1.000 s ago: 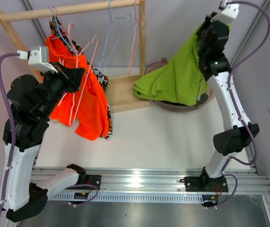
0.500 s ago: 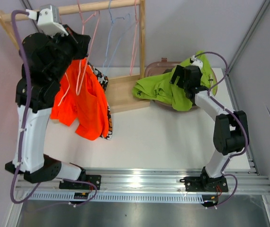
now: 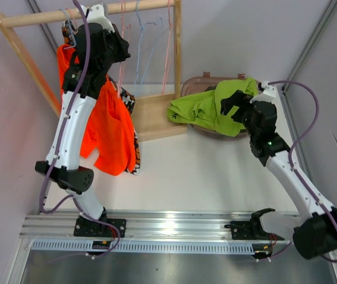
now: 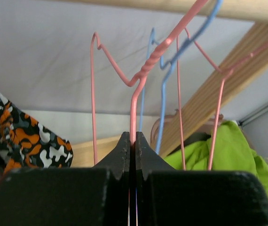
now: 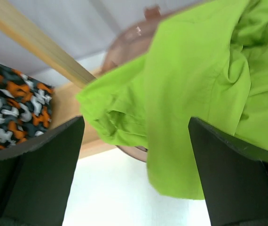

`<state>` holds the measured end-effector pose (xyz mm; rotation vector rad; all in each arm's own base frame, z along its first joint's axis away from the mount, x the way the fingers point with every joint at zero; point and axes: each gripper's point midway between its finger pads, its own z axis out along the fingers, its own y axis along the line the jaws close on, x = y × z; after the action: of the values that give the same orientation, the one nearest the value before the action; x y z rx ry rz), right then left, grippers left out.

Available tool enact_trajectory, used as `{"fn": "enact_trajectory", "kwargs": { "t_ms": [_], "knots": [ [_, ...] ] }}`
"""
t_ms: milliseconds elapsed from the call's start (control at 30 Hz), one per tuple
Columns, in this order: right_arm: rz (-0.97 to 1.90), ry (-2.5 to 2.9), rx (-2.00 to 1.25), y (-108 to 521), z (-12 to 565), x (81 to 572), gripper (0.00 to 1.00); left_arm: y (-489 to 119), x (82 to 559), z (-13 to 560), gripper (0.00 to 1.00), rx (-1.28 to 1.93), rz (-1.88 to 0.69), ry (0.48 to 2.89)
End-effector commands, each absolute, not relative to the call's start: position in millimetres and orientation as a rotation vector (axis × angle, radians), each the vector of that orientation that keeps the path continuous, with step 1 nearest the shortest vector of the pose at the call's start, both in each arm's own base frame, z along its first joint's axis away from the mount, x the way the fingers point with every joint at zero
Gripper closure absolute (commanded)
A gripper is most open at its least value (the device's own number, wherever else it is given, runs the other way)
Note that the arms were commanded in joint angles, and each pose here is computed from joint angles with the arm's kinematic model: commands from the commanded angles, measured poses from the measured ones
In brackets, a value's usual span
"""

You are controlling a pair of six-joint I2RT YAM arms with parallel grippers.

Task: Remove the shorts from the hanger

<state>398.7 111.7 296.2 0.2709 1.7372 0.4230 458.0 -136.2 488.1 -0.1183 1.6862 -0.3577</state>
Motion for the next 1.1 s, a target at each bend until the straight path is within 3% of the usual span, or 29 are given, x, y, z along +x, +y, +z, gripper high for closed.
{"fn": "enact_trajectory", "kwargs": {
  "t_ms": [0,100,133,200,267,367,400,767,1067],
  "knots": [
    [0.465,1.755,0.261,117.5,292.0,371.8,0.01,-131.6,462.8,536.7,1.0,-0.152,-0.417,1.538],
    [0.478,1.724,0.251,118.5,304.2,353.1,0.01,-138.4,466.1,535.2,1.0,-0.144,-0.451,1.551],
    [0.477,1.72,0.246,117.9,308.1,347.8,0.01,-139.7,465.1,534.7,0.95,-0.149,-0.465,1.553],
    [0.462,1.709,0.236,117.4,316.6,345.2,0.01,-141.0,459.7,535.2,0.76,-0.143,-0.478,1.553],
    [0.435,1.724,0.228,116.1,317.5,344.9,0.01,-141.7,459.0,528.9,0.46,-0.141,-0.48,1.566],
    [0.423,1.706,0.231,113.1,328.6,344.0,0.01,-139.6,450.0,533.5,0.25,-0.136,-0.486,1.562],
    [0.429,1.702,0.232,113.8,330.4,343.1,0.0,-138.9,444.1,538.7,0.22,-0.13,-0.491,1.554],
    [0.456,1.698,0.234,115.1,326.6,326.1,0.0,-98.0,339.4,602.1,0.2,-0.14,-0.489,1.429],
    [0.465,1.709,0.23,116.5,322.3,320.7,0.01,-44.5,341.5,539.2,0.24,-0.279,-0.259,1.567]
  ]
}}
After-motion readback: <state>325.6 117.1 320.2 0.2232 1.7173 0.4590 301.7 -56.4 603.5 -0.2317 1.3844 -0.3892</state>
